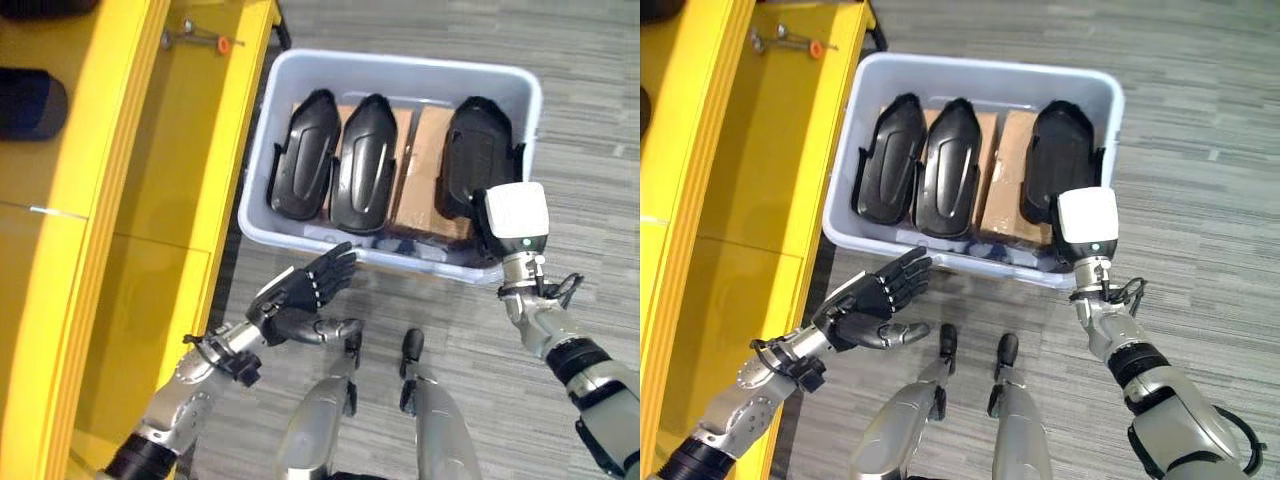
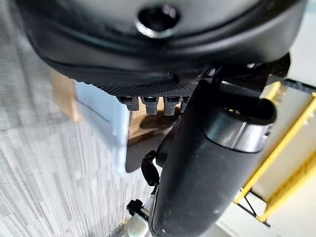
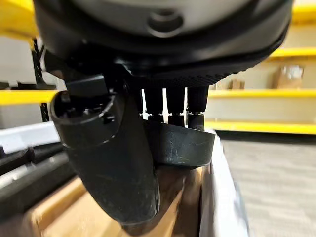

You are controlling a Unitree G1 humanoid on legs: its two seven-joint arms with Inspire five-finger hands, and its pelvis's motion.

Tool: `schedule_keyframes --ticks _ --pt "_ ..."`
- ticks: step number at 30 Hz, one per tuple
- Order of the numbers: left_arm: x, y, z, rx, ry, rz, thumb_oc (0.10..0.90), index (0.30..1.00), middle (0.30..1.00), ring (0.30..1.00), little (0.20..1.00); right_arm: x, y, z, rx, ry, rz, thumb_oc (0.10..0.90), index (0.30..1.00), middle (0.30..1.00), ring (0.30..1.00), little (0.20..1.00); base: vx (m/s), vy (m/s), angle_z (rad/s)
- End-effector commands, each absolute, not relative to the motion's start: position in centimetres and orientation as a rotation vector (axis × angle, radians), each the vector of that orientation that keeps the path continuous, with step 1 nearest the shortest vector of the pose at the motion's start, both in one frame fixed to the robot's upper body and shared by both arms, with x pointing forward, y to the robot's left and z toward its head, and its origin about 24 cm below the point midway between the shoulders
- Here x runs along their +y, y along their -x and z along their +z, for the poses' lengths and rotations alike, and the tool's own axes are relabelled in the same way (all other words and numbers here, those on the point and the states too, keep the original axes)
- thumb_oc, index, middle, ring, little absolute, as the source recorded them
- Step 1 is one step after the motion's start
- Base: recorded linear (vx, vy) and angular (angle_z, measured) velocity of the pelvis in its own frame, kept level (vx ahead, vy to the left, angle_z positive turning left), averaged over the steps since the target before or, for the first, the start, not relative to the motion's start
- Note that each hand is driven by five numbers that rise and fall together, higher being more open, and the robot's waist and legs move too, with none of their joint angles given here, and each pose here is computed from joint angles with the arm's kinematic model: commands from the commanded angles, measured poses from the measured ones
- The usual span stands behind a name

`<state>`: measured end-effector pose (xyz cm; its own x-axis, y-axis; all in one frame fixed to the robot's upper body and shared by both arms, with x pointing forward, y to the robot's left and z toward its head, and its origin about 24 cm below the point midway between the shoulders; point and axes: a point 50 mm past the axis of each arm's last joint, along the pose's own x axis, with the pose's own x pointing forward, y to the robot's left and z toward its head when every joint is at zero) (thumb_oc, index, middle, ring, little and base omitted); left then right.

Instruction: Move parts from the plastic box to the shelf.

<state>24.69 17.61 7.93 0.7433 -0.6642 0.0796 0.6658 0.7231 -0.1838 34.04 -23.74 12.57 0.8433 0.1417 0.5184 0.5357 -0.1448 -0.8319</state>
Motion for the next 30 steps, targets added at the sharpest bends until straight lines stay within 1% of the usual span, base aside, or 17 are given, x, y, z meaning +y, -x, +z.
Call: schedule_keyframes --ticks 1,4,8,14,16,22,27,30 --pt "16.5 -23.4 9.7 -0.118 0.252 -0.849 0.900 1.000 1.000 1.000 1.000 -24.3 -33.7 19.9 -0.802 1.761 -0.551 0.400 0.300 0.300 0.300 0.300 0.09 0.011 -0.03" --pt "16.8 -22.8 8.9 -0.091 0.266 -0.837 0.900 1.000 1.000 1.000 1.000 -22.8 -32.4 20.2 -0.899 1.748 -0.486 0.400 0.300 0.300 0.300 0.300 0.15 0.011 -0.13" --pt "16.9 -22.2 7.9 -0.052 0.274 -0.835 0.900 1.000 1.000 1.000 1.000 -21.5 -31.1 20.3 -0.952 1.705 -0.427 0.400 0.300 0.300 0.300 0.300 0.18 0.009 -0.12" --pt "16.6 -21.5 7.1 -0.012 0.276 -0.837 0.900 1.000 1.000 1.000 1.000 -21.2 -29.6 20.6 -0.953 1.628 -0.370 0.400 0.300 0.300 0.300 0.300 0.11 0.002 -0.02" --pt "16.7 -21.4 6.7 0.000 0.282 -0.816 0.900 1.000 1.000 1.000 1.000 -20.9 -29.1 20.4 -0.925 1.555 -0.314 0.400 0.300 0.300 0.300 0.300 0.07 -0.005 0.00" --pt "17.7 -21.3 5.6 0.060 0.266 -0.720 0.900 1.000 1.000 1.000 1.000 -20.1 -27.5 19.4 -0.927 1.372 -0.203 0.400 0.300 0.300 0.300 0.300 -0.01 -0.052 -0.01" --pt "18.3 -21.3 4.8 0.091 0.283 -0.651 0.900 1.000 1.000 1.000 1.000 -17.5 -25.9 18.6 -1.047 1.228 -0.020 0.400 0.300 0.300 0.300 0.300 -0.06 -0.084 -0.01" --pt "19.1 -21.1 4.2 0.104 0.333 -0.521 0.900 1.000 1.000 1.000 1.000 -16.3 -25.1 17.7 -1.076 1.142 0.083 0.400 0.300 0.300 0.300 0.300 -0.06 -0.154 0.00"
